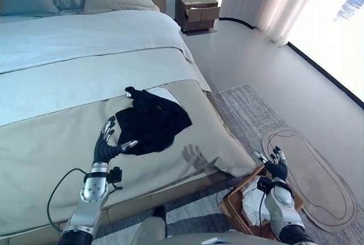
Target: Pick up clothes into the bucket
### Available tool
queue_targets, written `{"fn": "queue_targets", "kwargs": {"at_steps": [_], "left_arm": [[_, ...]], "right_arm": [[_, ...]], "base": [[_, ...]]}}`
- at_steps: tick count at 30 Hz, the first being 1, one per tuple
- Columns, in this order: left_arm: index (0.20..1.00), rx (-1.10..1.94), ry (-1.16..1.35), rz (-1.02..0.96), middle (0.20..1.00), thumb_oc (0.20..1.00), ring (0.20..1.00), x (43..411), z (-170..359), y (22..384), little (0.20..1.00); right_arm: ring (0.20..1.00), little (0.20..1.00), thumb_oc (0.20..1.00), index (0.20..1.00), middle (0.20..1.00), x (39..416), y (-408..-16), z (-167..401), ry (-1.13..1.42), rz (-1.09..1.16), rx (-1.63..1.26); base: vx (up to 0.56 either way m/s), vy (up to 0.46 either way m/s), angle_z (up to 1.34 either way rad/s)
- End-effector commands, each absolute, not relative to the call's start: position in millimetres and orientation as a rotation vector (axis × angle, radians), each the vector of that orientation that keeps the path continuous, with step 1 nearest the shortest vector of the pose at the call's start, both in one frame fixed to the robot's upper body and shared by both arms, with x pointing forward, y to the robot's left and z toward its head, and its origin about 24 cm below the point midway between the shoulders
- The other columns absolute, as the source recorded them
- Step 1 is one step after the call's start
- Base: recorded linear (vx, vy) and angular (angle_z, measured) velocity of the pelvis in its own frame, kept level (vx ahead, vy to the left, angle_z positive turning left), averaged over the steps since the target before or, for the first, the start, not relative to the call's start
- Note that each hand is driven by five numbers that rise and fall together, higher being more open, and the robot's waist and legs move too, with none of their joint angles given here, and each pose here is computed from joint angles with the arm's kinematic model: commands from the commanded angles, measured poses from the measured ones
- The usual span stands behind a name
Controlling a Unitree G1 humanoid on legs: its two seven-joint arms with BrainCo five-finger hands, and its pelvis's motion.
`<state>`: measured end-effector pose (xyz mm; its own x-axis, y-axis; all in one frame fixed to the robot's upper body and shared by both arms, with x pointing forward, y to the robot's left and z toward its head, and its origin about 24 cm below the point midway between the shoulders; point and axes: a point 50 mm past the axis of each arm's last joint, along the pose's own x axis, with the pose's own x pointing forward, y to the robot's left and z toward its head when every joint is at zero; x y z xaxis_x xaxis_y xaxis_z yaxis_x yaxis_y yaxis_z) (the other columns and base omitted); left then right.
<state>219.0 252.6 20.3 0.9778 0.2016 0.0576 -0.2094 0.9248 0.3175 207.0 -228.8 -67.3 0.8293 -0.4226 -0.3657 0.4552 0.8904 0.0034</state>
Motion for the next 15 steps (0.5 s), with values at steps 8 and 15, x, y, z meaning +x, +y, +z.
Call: {"fn": "queue_targets", "kwargs": {"at_steps": [8, 15], "left_arm": [[1.0, 0.304, -0.11, 0.239, 1.0, 1.0, 1.0, 222, 34, 251, 1.0], [1.0, 0.311, -0.101, 0.285, 1.0, 1.0, 1.0, 218, 32, 257, 1.0]], "right_arm": [[1.0, 1.0, 1.0, 1.0, 1.0, 211, -250, -52, 0.277, -0.504, 0.096], [1.0, 1.0, 1.0, 1.0, 1.0, 207, -263, -44, 0.24, -0.532, 0.081]], "base": [[0.02, -0.106, 0.01], [0.01, 0.0, -0.06]]}}
